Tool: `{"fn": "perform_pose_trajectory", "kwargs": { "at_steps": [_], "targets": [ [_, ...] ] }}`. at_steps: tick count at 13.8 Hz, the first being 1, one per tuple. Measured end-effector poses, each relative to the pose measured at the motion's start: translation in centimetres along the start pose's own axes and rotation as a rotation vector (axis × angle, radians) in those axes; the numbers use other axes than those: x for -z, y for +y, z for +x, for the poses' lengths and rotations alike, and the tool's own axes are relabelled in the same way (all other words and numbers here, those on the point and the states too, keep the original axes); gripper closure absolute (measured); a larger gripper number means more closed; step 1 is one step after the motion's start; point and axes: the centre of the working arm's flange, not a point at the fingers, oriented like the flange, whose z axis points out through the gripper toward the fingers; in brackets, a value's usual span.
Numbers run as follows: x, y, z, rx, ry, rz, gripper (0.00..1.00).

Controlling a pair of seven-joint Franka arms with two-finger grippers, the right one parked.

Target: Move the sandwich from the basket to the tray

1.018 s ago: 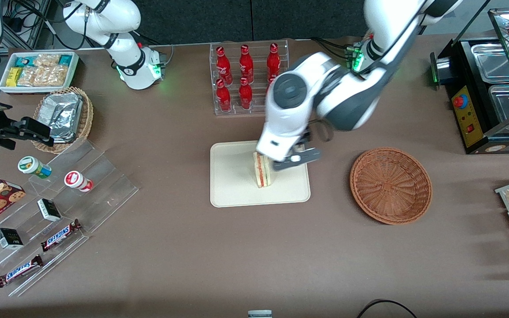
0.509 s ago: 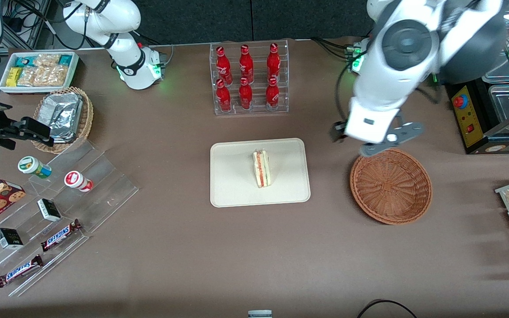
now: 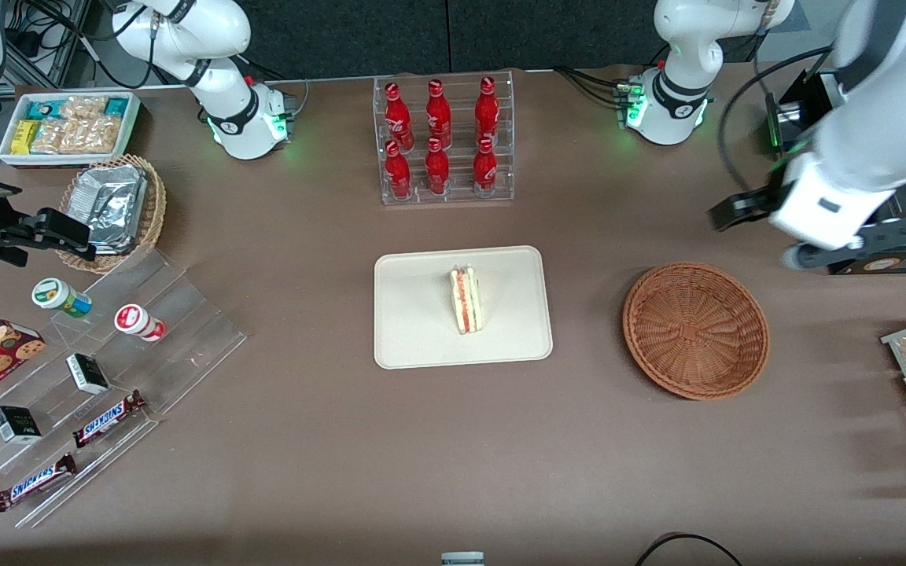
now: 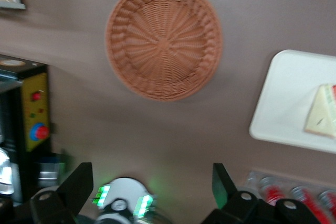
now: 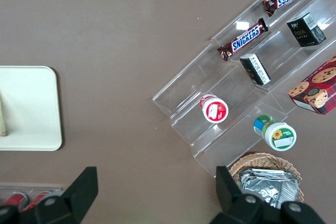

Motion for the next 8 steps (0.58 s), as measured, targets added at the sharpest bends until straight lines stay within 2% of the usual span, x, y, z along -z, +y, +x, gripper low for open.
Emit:
{"fn": "perform_pose_trajectory", "kwargs": {
  "at_steps": [2,6,8],
  "targets": [
    [0.8,-4.6,-0.4,-0.083,-0.024,-0.01,0.0],
    [1.2,-10.5,-1.6,-0.166,-0.042,-0.028,0.0],
    [1.6,-11.1,-2.8,-0.166,-0.034,-0.031,0.0]
  ]
}}
